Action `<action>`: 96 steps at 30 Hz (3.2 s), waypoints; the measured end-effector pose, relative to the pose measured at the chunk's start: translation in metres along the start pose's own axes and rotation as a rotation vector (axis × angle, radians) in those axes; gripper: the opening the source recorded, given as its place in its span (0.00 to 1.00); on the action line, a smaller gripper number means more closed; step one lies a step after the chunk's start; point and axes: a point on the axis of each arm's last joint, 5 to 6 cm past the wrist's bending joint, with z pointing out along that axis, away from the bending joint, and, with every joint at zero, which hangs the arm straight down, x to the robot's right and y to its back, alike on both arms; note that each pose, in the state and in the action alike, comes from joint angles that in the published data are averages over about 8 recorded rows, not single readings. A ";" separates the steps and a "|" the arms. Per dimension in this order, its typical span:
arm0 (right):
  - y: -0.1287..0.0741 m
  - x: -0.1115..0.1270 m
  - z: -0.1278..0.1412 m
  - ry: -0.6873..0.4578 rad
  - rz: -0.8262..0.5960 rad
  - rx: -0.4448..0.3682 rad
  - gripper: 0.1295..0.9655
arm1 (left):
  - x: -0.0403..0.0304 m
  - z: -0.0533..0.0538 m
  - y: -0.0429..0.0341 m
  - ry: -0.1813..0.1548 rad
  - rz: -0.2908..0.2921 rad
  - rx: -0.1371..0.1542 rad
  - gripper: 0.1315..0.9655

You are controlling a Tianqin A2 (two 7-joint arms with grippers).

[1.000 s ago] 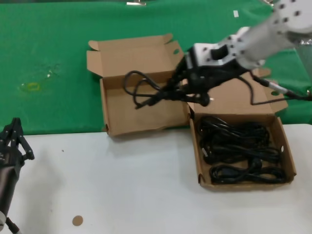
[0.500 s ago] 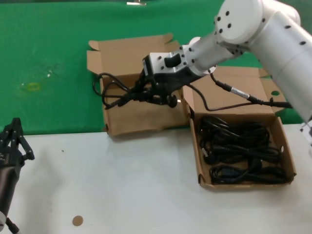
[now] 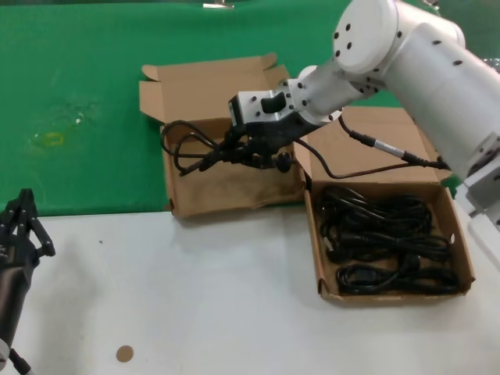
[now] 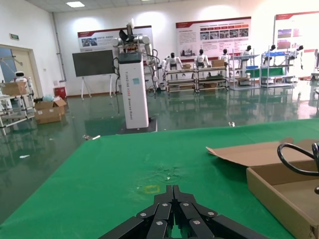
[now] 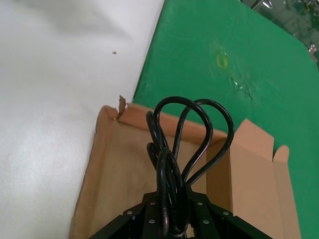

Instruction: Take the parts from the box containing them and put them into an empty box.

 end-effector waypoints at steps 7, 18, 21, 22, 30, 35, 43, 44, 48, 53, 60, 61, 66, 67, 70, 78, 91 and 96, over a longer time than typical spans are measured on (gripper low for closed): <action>0.003 0.000 0.006 0.006 0.005 -0.017 0.11 | 0.0000 0.000 0.0000 0.000 0.000 0.000 0.02; 0.004 0.000 0.010 0.015 0.004 -0.033 0.14 | 0.0000 0.000 0.0000 0.000 0.000 0.000 0.02; 0.004 0.000 0.010 0.016 0.003 -0.038 0.17 | 0.0000 0.000 0.0000 0.000 0.000 0.000 0.02; 0.005 0.000 0.010 0.017 0.003 -0.040 0.18 | 0.0000 0.000 0.0000 0.000 0.000 0.000 0.02; 0.008 0.000 0.008 0.019 0.007 -0.048 0.31 | 0.0000 0.000 0.0000 0.000 0.000 0.000 0.02; 0.010 0.001 0.004 0.022 0.014 -0.045 0.40 | 0.0000 0.000 0.0000 0.000 0.000 0.000 0.02; 0.011 0.006 -0.009 0.047 0.020 -0.030 0.56 | 0.0000 0.000 0.0000 0.000 0.000 0.000 0.02; 0.012 0.006 -0.009 0.049 0.021 -0.029 0.59 | 0.0000 0.000 0.0000 0.000 0.000 0.000 0.02; 0.012 0.006 -0.011 0.053 0.021 -0.027 0.68 | 0.0000 0.000 0.0000 0.000 0.000 0.000 0.02; 0.012 0.003 -0.008 0.061 0.030 -0.016 0.80 | 0.0000 0.000 0.0000 0.000 0.000 0.000 0.04; 0.012 -0.016 0.006 0.112 0.088 0.047 0.91 | 0.0000 0.000 0.0000 0.000 0.000 0.000 0.09; 0.012 -0.020 0.008 0.122 0.099 0.059 0.93 | 0.0000 0.000 0.0000 0.000 0.000 0.000 0.11; 0.013 -0.041 0.020 0.178 0.170 0.119 0.97 | 0.0000 0.000 0.0000 0.000 0.000 0.000 0.19; 0.013 -0.045 0.022 0.189 0.185 0.130 0.97 | 0.0000 0.000 0.0000 0.000 0.000 0.000 0.21; 0.014 -0.059 0.027 0.226 0.233 0.163 0.98 | 0.0000 0.000 0.0000 0.000 0.000 0.000 0.21; 0.018 -0.095 0.036 0.326 0.372 0.238 1.00 | 0.0000 0.000 0.0000 0.000 0.000 0.000 0.40; 0.029 -0.156 0.035 0.494 0.614 0.310 1.00 | 0.0000 0.000 0.0000 0.000 0.000 0.000 0.70; 0.034 -0.179 0.030 0.561 0.709 0.323 1.00 | 0.0000 0.000 0.0000 0.000 0.000 0.000 0.79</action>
